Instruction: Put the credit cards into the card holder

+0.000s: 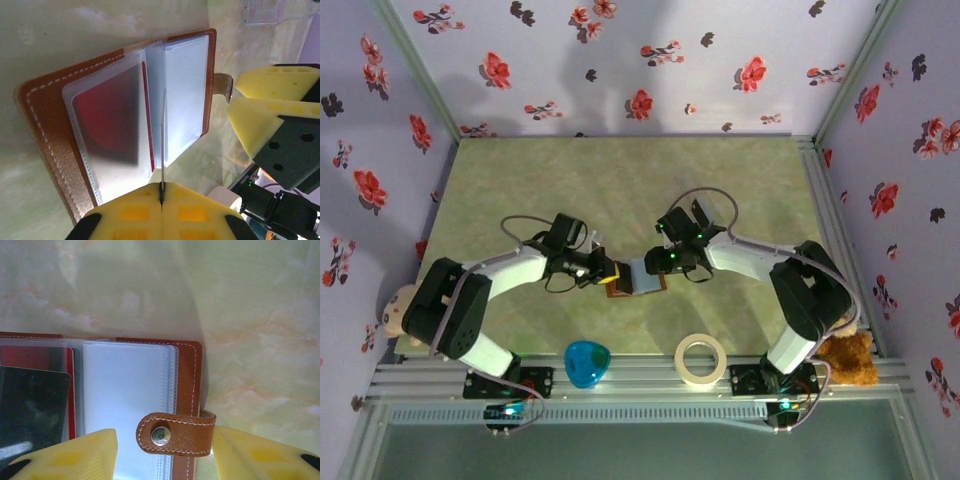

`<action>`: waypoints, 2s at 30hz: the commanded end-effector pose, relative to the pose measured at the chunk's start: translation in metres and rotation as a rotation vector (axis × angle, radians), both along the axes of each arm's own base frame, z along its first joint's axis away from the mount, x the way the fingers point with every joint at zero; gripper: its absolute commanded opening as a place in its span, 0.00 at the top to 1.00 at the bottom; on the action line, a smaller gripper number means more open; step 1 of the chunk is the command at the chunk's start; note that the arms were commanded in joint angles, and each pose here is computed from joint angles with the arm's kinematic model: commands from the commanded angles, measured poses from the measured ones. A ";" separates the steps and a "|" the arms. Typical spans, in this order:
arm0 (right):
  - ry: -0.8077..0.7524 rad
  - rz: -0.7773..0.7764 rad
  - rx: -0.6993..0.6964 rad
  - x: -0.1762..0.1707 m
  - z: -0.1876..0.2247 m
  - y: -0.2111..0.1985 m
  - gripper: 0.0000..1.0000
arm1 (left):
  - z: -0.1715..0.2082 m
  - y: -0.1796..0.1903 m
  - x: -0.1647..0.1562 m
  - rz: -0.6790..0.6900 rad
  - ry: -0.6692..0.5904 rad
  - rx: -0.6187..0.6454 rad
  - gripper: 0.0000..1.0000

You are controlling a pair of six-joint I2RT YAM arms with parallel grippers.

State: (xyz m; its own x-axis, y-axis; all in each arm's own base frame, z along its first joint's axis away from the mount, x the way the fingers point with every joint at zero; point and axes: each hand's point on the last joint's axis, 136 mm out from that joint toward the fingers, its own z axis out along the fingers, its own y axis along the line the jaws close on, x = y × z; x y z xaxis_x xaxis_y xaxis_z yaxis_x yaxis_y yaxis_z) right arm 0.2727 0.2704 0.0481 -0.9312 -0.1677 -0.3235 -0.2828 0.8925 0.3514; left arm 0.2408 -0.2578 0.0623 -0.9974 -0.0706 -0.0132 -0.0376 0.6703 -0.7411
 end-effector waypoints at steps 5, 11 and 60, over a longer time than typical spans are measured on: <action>0.008 -0.008 -0.007 0.000 -0.011 0.000 0.52 | -0.013 -0.008 0.000 -0.029 -0.002 -0.031 1.00; 0.023 -0.013 0.007 -0.001 -0.014 0.000 0.53 | -0.017 -0.012 0.002 -0.038 0.002 -0.054 1.00; 0.141 -0.033 0.247 -0.007 -0.027 0.002 0.54 | -0.020 -0.034 0.019 -0.038 -0.069 -0.179 1.00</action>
State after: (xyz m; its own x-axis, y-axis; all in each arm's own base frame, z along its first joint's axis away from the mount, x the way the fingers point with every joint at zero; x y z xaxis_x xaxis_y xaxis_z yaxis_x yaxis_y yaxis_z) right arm 0.2763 0.2569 0.0272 -0.9635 -0.0551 -0.2620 -0.1902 0.8296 0.5249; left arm 0.2605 -0.2877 0.0441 -0.9963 -0.0415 -0.0747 0.0404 0.5410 -0.8400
